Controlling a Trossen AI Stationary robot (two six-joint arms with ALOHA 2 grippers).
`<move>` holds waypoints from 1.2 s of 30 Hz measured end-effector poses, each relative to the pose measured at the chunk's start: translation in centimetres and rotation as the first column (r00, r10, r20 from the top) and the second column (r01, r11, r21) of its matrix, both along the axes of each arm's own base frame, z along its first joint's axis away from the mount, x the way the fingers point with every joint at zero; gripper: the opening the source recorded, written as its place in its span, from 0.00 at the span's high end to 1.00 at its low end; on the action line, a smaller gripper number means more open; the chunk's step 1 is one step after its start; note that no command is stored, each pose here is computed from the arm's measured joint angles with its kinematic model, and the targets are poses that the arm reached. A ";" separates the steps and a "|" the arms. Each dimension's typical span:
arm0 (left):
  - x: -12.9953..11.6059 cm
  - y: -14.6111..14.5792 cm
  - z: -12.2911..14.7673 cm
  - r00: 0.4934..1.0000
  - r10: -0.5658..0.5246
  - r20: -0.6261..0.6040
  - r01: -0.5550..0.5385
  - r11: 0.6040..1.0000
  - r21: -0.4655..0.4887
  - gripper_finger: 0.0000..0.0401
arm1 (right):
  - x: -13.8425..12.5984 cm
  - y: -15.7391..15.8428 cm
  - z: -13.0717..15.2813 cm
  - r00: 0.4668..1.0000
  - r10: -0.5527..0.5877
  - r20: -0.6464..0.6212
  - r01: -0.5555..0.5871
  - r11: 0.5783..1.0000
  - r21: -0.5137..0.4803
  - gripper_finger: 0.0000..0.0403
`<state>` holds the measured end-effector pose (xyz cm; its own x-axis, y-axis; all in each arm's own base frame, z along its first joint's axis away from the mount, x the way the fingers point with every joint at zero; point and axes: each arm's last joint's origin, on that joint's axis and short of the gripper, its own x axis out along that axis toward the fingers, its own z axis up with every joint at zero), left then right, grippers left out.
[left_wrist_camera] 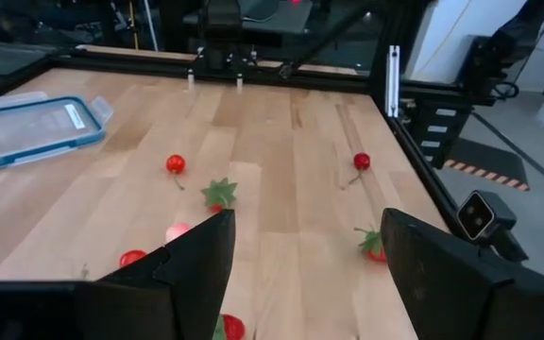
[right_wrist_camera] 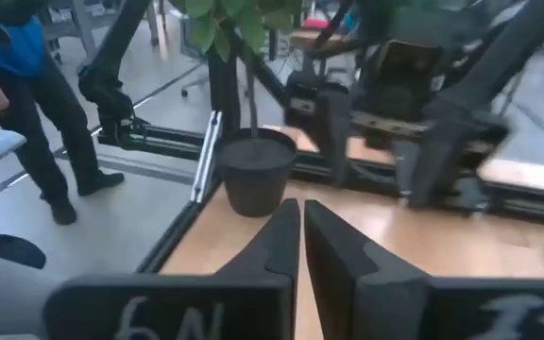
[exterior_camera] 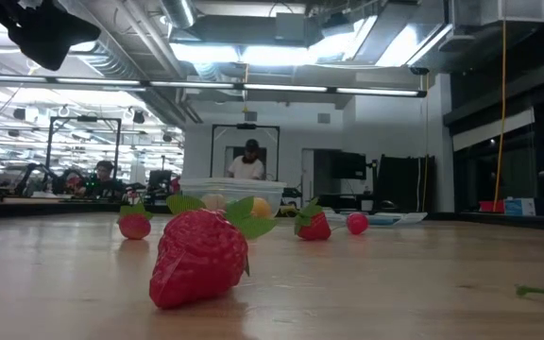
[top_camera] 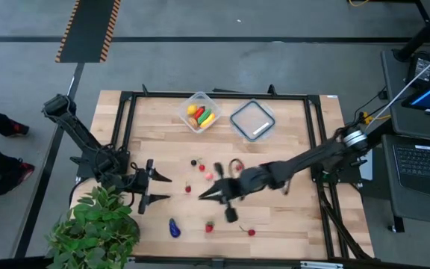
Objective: Pick and placing Produce into tupperware
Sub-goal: Put the left strawberry into the transparent container
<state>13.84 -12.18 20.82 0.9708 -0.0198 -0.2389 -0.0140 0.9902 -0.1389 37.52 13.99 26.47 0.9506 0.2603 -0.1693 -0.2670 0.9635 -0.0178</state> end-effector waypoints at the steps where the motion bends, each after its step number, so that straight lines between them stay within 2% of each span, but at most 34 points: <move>1: 0.0 0.0 0.0 1.000 0.003 0.001 -0.003 1.000 0.000 0.36 | -1.0 -0.4 0.0 1.000 0.000 0.011 0.000 1.000 -0.003 0.94; 7: 0.2 0.2 0.1 1.000 0.028 0.009 -0.028 1.000 -0.005 0.36 | -6.6 -2.5 0.1 0.995 0.004 0.097 -0.004 1.000 0.001 0.94; 12: 0.6 0.6 0.2 0.998 0.056 0.016 -0.055 0.998 -0.017 0.36 | -10.4 -4.0 -1.8 0.990 0.001 0.143 -0.004 1.000 0.019 0.94; 14: 0.8 0.9 0.2 0.997 0.070 0.016 -0.070 0.997 -0.017 0.36 | -11.6 -4.4 -2.3 0.982 -0.002 0.188 -0.005 0.999 0.039 0.94; 17: 1.1 1.2 0.2 0.995 0.094 0.016 -0.094 0.995 -0.016 0.36 | -12.9 -5.0 -3.9 0.982 -0.003 0.188 -0.004 0.999 0.035 0.94; 20: 1.3 1.5 0.2 0.994 0.106 0.013 -0.106 0.994 -0.016 0.36 | -13.7 -5.4 -4.6 0.977 -0.008 0.214 0.002 1.000 0.026 0.94; 24: 1.6 1.7 0.1 0.998 0.056 -0.007 -0.057 0.998 -0.033 0.36 | -13.9 -6.2 -5.7 0.982 -0.026 0.186 0.028 1.000 -0.008 0.94; 28: 2.1 2.0 -0.2 0.998 0.061 -0.030 -0.062 0.996 -0.070 0.36 | -13.8 -7.3 -6.1 0.981 -0.067 0.181 0.073 0.997 -0.028 0.94; 33: 3.3 2.2 -1.3 0.994 0.054 -0.095 -0.067 0.987 -0.145 0.36 | -13.5 -8.5 -6.1 0.978 -0.121 0.172 0.123 0.992 0.002 0.94; 36: 4.3 1.9 -1.6 0.990 0.022 -0.142 -0.042 0.989 -0.141 0.36 | -13.5 -8.8 -6.1 0.976 -0.130 0.172 0.131 0.991 0.005 0.94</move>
<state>18.17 -10.32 19.25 0.9289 -0.0330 -0.3689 -0.0745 0.9590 -0.2733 24.05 5.22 20.39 0.9914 0.1312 -0.0017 -0.1311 0.9897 -0.0583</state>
